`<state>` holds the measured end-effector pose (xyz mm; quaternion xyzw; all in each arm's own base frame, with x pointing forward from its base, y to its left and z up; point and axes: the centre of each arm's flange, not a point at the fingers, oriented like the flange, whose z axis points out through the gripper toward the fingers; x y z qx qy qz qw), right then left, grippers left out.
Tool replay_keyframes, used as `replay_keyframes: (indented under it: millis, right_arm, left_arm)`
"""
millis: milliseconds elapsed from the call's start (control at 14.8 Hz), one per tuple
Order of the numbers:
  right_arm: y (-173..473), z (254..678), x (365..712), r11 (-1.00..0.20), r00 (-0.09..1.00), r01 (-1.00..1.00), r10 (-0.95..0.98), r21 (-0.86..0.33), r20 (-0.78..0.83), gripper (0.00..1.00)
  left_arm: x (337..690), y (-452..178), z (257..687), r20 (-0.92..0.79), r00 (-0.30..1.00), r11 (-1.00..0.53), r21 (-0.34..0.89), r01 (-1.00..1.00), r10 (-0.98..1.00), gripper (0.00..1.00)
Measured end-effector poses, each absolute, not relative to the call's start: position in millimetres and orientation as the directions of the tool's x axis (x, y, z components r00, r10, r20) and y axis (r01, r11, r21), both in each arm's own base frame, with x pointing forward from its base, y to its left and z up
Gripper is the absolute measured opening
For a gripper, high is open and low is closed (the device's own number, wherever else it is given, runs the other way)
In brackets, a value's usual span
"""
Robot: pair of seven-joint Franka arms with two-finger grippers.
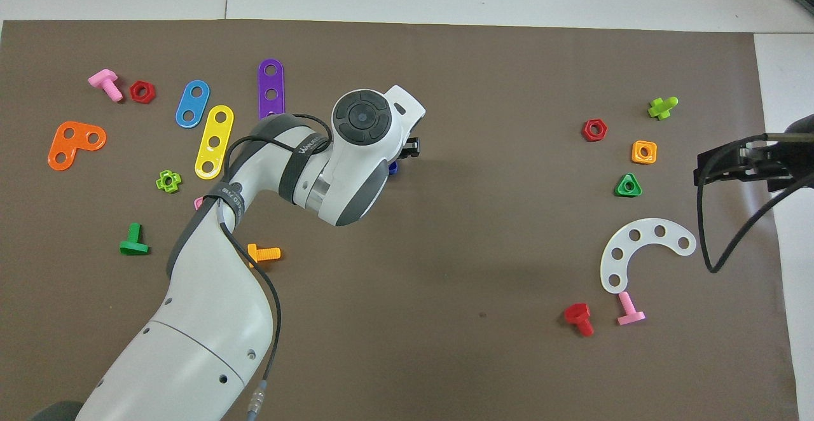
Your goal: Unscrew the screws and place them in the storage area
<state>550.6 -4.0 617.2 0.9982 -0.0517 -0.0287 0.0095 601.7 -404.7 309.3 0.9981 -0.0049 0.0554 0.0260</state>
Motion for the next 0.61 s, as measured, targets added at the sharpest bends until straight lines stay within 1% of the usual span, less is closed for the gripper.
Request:
replay_keyframes:
  millis: [610]
  right_arm:
    - [-3.4,617.2,550.6,-0.995,0.993,-0.102,-0.103,0.022,-0.056,1.0]
  left_arm:
    - [599.6,-404.2,305.5,0.102,0.995,-0.999,0.046,-0.013,-0.009,0.74]
